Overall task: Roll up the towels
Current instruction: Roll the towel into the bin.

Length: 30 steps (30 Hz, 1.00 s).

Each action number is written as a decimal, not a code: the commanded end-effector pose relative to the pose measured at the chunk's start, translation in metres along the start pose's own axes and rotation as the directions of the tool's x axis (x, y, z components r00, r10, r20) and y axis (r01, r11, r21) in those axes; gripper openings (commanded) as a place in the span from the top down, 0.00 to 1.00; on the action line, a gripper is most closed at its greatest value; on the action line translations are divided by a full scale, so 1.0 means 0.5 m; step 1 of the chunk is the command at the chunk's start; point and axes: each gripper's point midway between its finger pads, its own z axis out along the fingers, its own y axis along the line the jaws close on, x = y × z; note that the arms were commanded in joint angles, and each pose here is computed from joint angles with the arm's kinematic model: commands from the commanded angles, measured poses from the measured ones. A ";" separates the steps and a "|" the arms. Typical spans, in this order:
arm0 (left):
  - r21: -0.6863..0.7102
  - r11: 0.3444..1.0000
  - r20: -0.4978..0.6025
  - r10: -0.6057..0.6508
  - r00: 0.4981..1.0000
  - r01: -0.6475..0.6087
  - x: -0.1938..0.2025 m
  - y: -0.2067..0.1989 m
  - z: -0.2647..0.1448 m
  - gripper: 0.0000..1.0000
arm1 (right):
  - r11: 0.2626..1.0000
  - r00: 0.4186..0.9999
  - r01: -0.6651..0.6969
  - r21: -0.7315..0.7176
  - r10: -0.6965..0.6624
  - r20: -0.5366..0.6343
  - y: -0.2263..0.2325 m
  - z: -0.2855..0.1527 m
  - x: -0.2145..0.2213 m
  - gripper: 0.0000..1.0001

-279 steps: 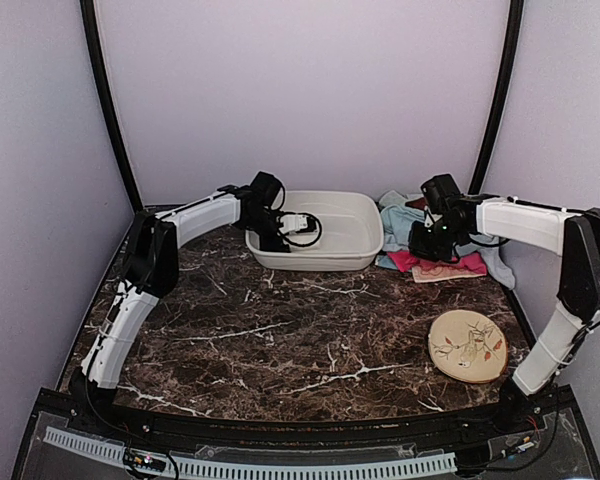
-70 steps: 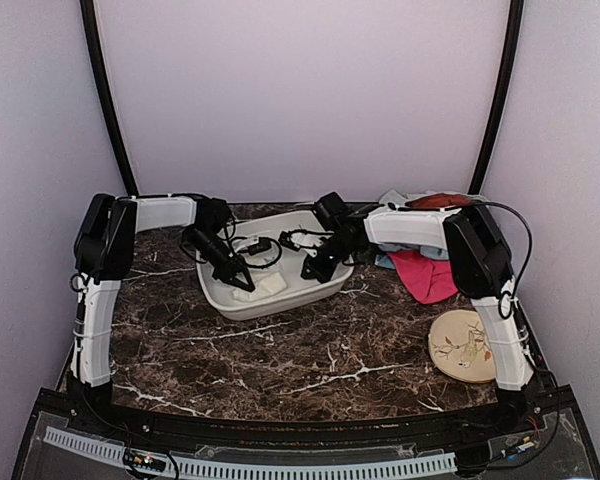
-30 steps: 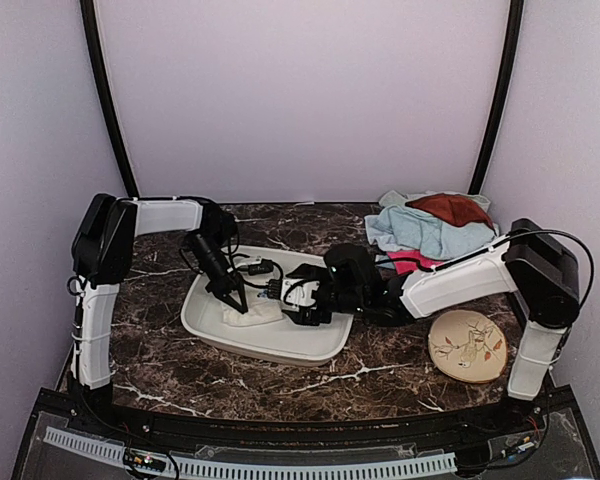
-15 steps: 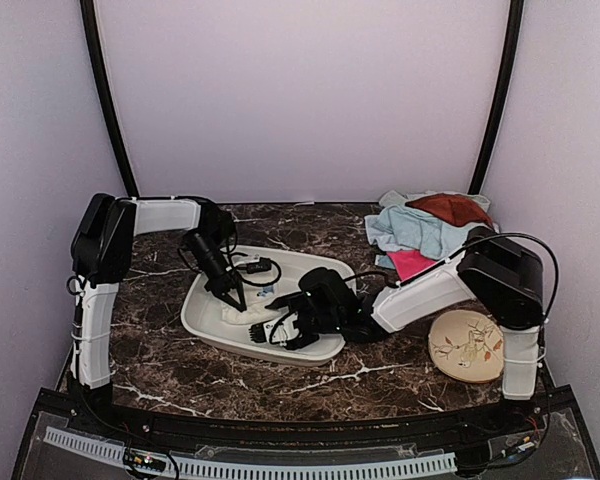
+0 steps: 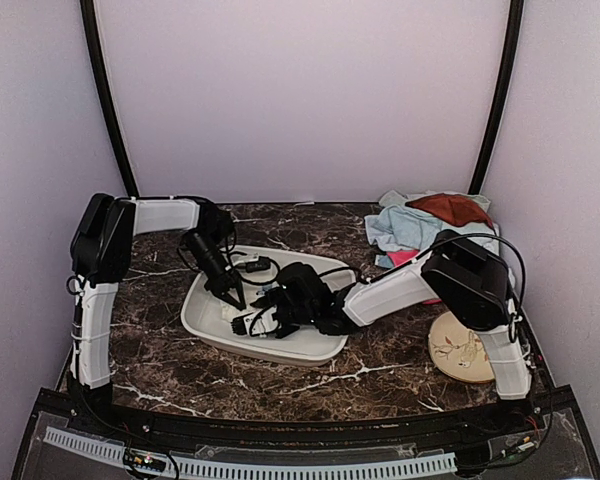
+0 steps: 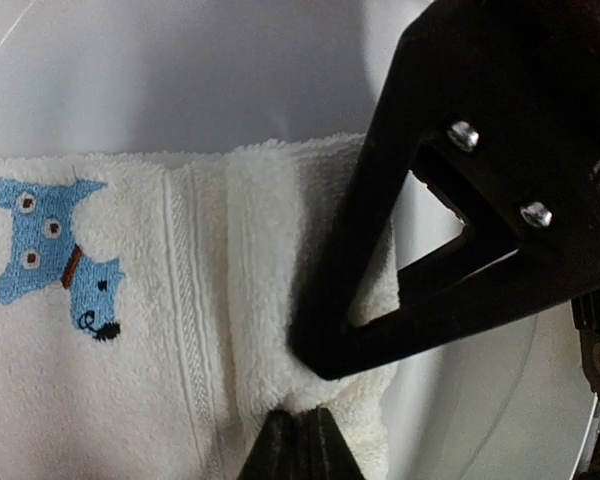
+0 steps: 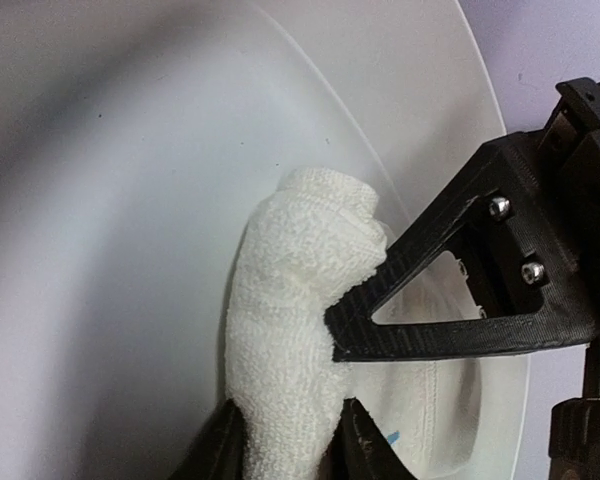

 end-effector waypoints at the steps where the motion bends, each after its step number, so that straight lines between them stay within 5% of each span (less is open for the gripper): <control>1: -0.074 0.997 0.043 0.003 0.999 0.000 -0.004 0.046 -0.028 0.82 | 0.995 0.998 -0.049 -0.085 0.046 -0.045 0.024 0.009 0.026 0.76; 6: -0.160 0.987 0.187 0.042 0.982 -0.012 -0.042 0.062 -0.110 0.53 | 0.967 0.980 -0.183 -0.175 0.165 -0.114 0.036 0.019 0.038 0.96; 16: -0.326 0.934 0.249 0.232 0.940 -0.145 -0.035 0.002 -0.217 0.52 | 0.747 0.817 -0.576 -0.332 0.524 -0.240 0.031 0.027 0.012 1.00; 20: -0.361 0.919 0.253 0.260 0.932 -0.158 -0.019 -0.016 -0.218 0.54 | 0.605 0.690 -0.721 -0.339 0.675 -0.262 0.011 0.032 0.000 1.00; 30: -0.363 0.913 0.242 0.284 0.928 -0.185 0.010 -0.036 -0.187 0.60 | 0.146 0.250 -0.928 -0.342 0.926 -0.284 -0.054 0.043 0.031 1.00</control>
